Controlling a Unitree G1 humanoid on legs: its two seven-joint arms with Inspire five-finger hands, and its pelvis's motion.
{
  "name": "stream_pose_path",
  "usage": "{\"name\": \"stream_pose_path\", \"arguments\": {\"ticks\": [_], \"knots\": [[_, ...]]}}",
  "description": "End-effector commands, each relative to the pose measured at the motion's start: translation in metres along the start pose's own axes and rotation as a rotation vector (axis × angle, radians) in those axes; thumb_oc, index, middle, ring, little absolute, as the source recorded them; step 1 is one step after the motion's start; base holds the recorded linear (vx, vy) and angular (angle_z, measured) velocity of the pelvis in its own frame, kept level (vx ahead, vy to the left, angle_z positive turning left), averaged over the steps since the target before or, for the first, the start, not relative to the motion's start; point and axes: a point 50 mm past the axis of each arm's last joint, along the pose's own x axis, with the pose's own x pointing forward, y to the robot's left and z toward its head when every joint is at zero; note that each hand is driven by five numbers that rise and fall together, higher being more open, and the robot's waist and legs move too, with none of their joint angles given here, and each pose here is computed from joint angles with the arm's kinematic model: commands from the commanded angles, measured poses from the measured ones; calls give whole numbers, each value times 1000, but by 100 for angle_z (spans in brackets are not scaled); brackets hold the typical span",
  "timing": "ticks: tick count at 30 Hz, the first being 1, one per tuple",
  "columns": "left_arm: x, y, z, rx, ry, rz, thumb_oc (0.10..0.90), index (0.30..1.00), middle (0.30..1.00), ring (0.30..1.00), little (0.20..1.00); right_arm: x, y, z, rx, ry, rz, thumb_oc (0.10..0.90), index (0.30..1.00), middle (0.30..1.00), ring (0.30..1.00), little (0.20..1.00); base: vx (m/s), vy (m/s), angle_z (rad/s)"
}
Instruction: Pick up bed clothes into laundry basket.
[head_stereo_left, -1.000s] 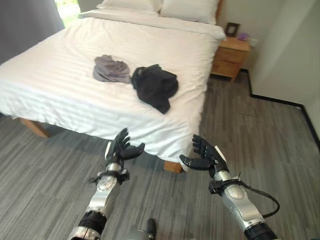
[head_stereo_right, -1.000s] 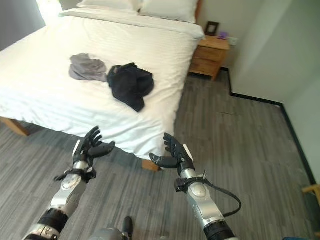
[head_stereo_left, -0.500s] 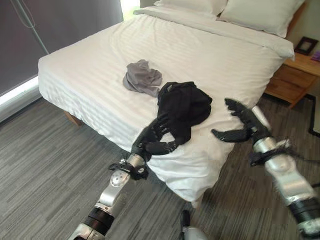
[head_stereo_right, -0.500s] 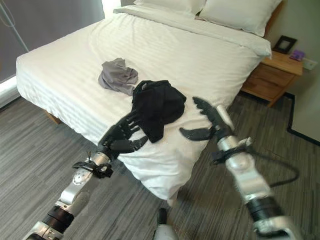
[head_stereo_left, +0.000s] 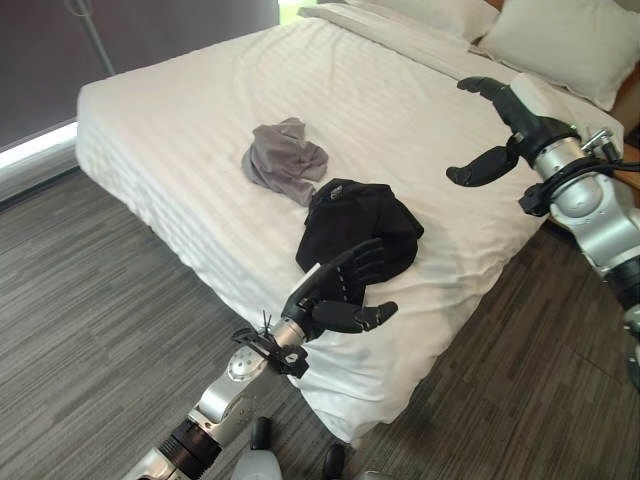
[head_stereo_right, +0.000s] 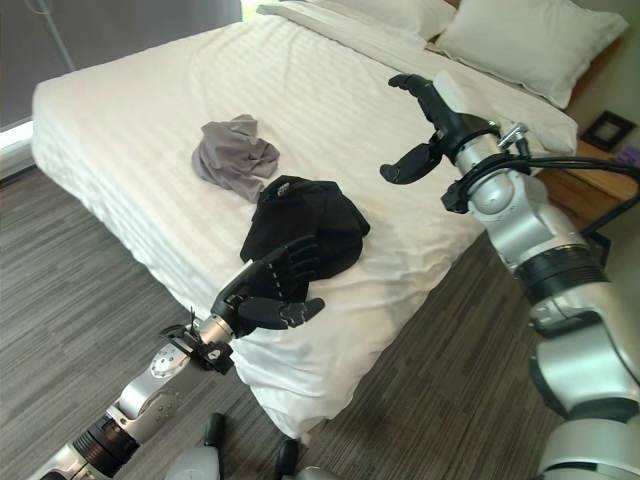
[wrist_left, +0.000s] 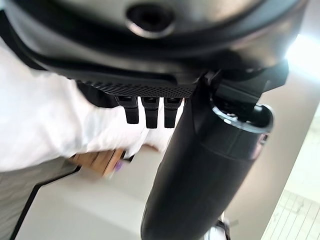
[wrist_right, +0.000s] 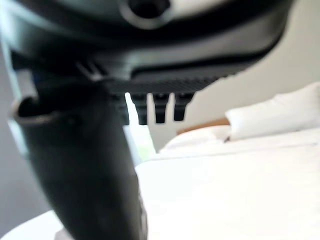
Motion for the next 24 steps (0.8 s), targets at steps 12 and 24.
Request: {"name": "stream_pose_path", "arguments": {"ticks": [12, 24], "knots": [[-2, -18, 53, 63, -226, -135, 800, 900, 900, 900, 900, 33, -61, 38, 52, -7, -239, 800, 900, 900, 900, 900, -29, 17, 11], [-11, -2, 71, 126, -307, -30, 800, 900, 900, 900, 900, -3, 35, -57, 19, 377, 88, 800, 900, 900, 900, 900, -23, -10, 14]]}}
